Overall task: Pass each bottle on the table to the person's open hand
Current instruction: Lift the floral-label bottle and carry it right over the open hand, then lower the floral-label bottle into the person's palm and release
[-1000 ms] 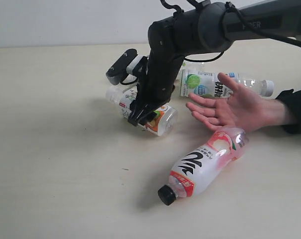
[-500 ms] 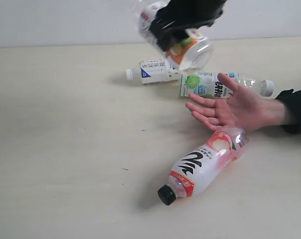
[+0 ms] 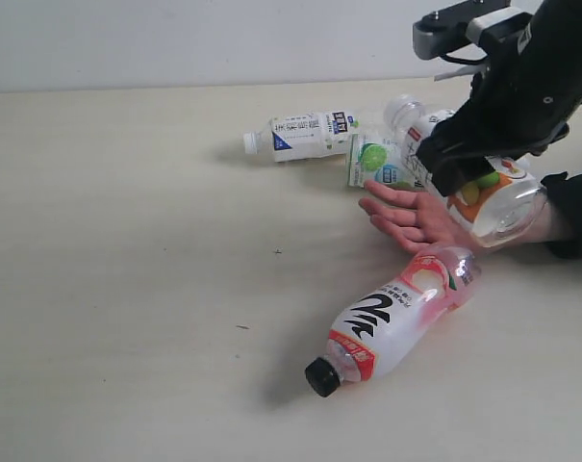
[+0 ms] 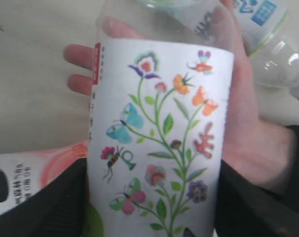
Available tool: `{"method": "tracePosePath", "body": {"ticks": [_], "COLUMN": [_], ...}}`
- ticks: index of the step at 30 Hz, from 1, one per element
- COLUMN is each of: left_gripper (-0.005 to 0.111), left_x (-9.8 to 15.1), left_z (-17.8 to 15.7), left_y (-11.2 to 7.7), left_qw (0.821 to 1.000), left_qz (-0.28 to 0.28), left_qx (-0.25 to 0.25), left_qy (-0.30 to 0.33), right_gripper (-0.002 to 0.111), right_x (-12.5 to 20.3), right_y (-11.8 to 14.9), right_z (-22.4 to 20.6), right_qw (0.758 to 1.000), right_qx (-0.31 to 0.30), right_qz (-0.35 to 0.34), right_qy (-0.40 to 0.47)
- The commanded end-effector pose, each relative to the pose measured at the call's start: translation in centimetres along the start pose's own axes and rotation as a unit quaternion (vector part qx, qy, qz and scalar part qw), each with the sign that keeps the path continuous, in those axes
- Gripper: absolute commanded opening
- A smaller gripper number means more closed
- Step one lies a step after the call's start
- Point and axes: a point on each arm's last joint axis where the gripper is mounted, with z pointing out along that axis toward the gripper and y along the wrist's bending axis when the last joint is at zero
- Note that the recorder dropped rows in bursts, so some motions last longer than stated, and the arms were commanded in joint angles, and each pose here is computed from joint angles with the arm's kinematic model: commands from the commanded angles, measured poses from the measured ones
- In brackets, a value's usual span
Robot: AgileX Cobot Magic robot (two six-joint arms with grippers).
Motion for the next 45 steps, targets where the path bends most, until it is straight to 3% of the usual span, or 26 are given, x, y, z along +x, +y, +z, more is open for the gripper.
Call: {"method": "tracePosePath", "body": {"ticks": [1,6,26,45], "left_gripper": [0.000,0.000,0.000,0.000], "left_x": [0.0,0.0,0.0,0.0], "left_z": [0.0,0.0,0.0,0.0], "left_y": [0.0,0.0,0.0,0.0], "left_qw": [1.000,1.000,1.000,1.000], "left_qz": [0.003,0.003,0.003,0.003], "left_qx": [0.003,0.003,0.003,0.003], "left_qy": [-0.003,-0.003,-0.003,-0.003], "right_gripper": [0.000,0.000,0.000,0.000], "right_x": [0.1,0.1,-0.6,-0.7], "right_y": [-1.1,-1.7,-1.7,-1.7], "right_z": [-0.2,0.1,5.1,5.4], "right_qw": [0.998,0.996,0.997,0.997], "right_qx": [0.053,0.088,0.077,0.077], "right_qz": [0.016,0.020,0.011,0.010], "right_qy": [-0.015,-0.012,0.026,0.028]}}
